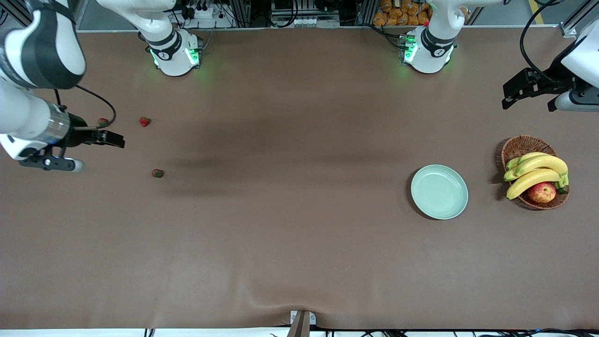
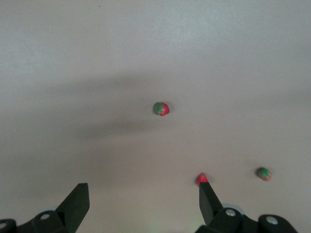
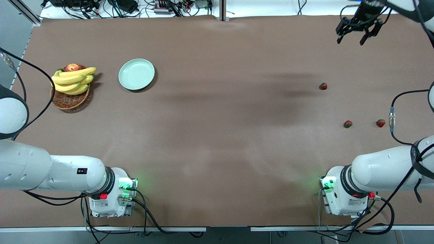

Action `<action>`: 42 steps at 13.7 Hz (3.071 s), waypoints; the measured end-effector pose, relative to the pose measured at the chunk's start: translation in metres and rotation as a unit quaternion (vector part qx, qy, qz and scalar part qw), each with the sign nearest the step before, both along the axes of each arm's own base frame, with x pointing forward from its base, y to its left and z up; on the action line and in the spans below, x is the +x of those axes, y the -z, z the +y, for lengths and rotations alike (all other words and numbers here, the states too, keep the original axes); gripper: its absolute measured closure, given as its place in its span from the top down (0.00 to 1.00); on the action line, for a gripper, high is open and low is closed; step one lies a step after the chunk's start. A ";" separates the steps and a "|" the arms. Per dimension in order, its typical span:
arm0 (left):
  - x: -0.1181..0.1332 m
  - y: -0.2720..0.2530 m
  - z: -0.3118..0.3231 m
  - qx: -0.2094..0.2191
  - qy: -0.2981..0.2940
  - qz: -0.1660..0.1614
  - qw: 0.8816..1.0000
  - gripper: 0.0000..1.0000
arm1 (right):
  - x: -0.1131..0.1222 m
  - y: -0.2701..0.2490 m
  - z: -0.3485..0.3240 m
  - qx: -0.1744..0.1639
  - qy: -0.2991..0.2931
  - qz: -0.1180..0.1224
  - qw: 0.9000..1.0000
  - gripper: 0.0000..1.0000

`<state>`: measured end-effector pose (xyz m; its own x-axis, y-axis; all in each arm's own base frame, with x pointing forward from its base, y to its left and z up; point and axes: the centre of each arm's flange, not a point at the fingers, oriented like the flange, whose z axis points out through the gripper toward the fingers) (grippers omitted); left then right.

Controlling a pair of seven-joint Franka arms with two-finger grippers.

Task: Collect all strawberries into plate
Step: 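Reach the right gripper down and grasp the first strawberry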

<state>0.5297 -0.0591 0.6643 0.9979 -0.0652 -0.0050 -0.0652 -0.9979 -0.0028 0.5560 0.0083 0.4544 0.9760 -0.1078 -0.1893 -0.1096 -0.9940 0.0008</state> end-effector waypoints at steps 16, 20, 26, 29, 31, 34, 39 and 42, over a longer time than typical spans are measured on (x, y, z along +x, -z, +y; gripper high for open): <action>0.002 0.002 0.007 -0.001 -0.007 0.003 1.000 1.00 | 0.007 0.238 -0.028 0.011 -0.023 -0.028 0.999 0.96; 0.002 0.003 0.007 -0.001 -0.007 0.003 1.000 1.00 | -0.014 0.259 -0.027 0.013 -0.024 -0.007 1.000 0.79; 0.002 0.003 0.007 -0.001 -0.007 0.003 1.000 1.00 | -0.022 0.267 -0.025 0.014 -0.025 0.003 1.000 0.52; 0.002 0.003 0.007 -0.001 -0.007 0.003 1.000 1.00 | -0.024 0.271 -0.025 0.014 -0.026 0.008 1.000 0.50; 0.002 0.004 0.007 -0.001 -0.007 0.004 1.000 1.00 | -0.024 0.272 -0.025 0.014 -0.026 0.008 1.000 0.34; 0.004 0.006 0.007 -0.001 -0.007 0.006 1.000 1.00 | -0.020 0.268 -0.020 0.016 -0.031 0.012 0.999 0.32; 0.005 0.008 0.007 -0.001 -0.007 0.009 1.000 1.00 | 0.020 0.207 -0.005 0.037 -0.021 0.050 0.998 0.32; 0.005 0.011 0.007 -0.001 -0.007 0.011 1.000 1.00 | 0.040 0.158 0.032 0.063 0.020 0.056 0.996 0.32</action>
<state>0.5348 -0.0522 0.6535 0.9983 -0.0522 -0.0272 -0.0522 -0.9986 0.0006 0.5958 0.0403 0.2965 0.9433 -0.1145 -0.3115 -0.1550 -0.9819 -0.1085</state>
